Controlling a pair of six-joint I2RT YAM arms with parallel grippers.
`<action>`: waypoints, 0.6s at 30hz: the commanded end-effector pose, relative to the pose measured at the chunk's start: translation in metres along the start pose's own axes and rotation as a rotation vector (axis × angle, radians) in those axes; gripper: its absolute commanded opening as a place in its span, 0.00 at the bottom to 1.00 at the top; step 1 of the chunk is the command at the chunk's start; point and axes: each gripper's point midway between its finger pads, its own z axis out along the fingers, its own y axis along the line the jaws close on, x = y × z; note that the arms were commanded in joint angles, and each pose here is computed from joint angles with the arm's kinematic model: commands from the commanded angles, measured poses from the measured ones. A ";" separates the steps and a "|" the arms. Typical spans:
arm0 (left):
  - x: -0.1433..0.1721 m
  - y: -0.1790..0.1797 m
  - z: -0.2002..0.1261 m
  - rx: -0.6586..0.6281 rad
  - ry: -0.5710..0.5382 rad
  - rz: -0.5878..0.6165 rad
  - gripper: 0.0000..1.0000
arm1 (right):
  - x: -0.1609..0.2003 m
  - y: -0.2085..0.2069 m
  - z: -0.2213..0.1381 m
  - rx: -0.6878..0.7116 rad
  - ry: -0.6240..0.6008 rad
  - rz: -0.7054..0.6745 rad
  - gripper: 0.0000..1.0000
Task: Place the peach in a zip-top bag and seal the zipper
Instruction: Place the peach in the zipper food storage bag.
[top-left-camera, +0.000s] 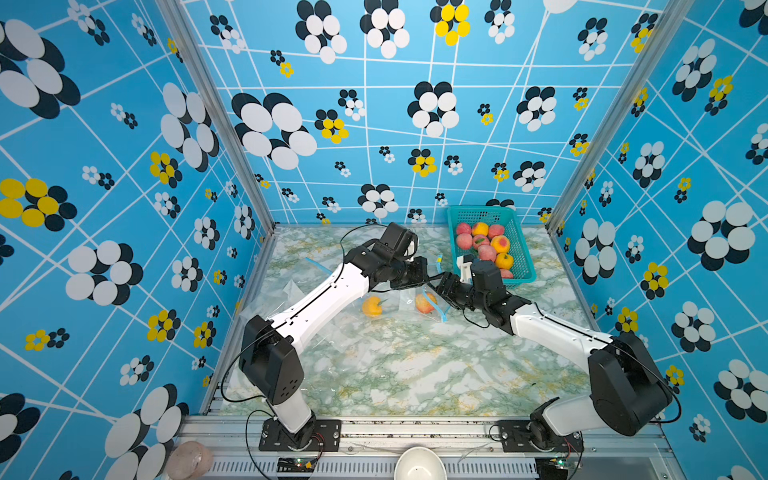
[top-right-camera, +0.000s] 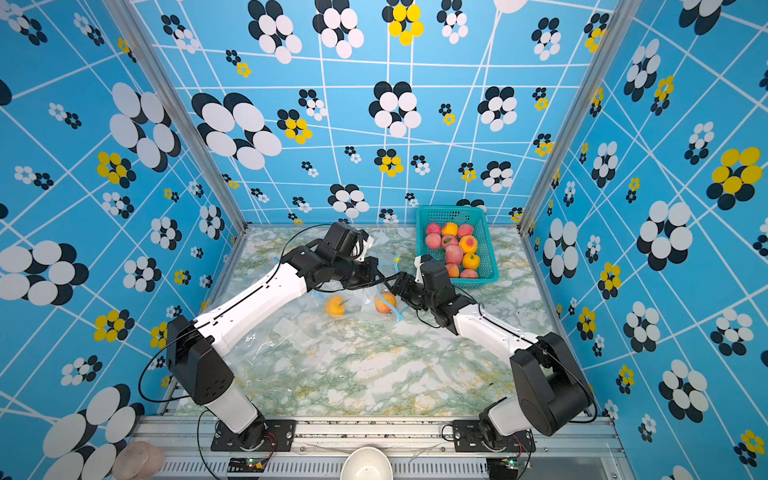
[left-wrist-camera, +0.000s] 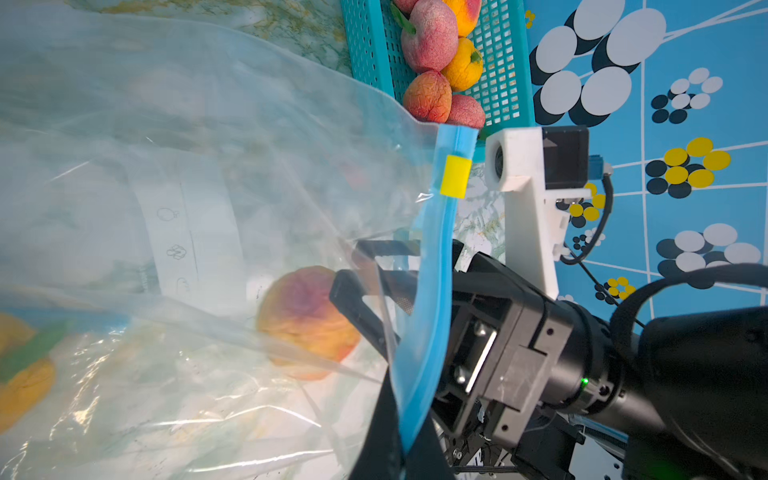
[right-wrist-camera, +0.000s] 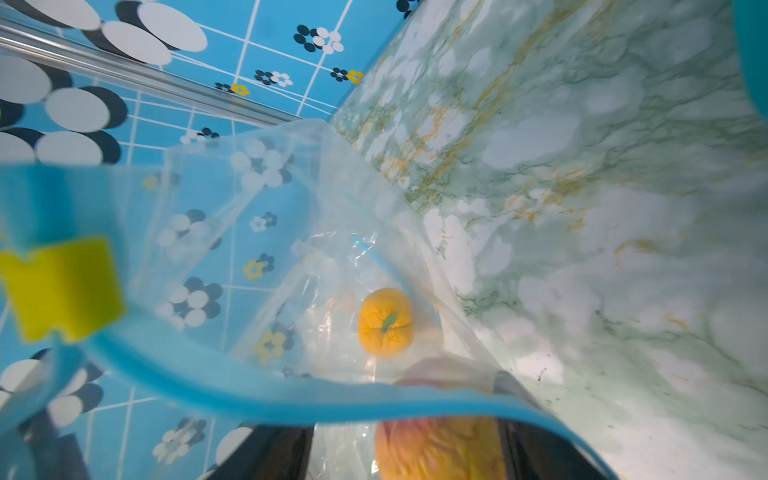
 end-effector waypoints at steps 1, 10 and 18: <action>0.000 -0.011 -0.012 0.018 -0.015 0.016 0.00 | -0.006 -0.003 -0.008 0.145 0.013 -0.154 0.74; -0.004 0.014 0.013 -0.059 0.004 0.005 0.00 | -0.050 0.018 -0.064 0.180 -0.049 -0.285 0.75; -0.002 0.014 0.026 -0.050 0.027 0.005 0.00 | -0.133 -0.074 -0.088 0.506 -0.085 -0.341 0.75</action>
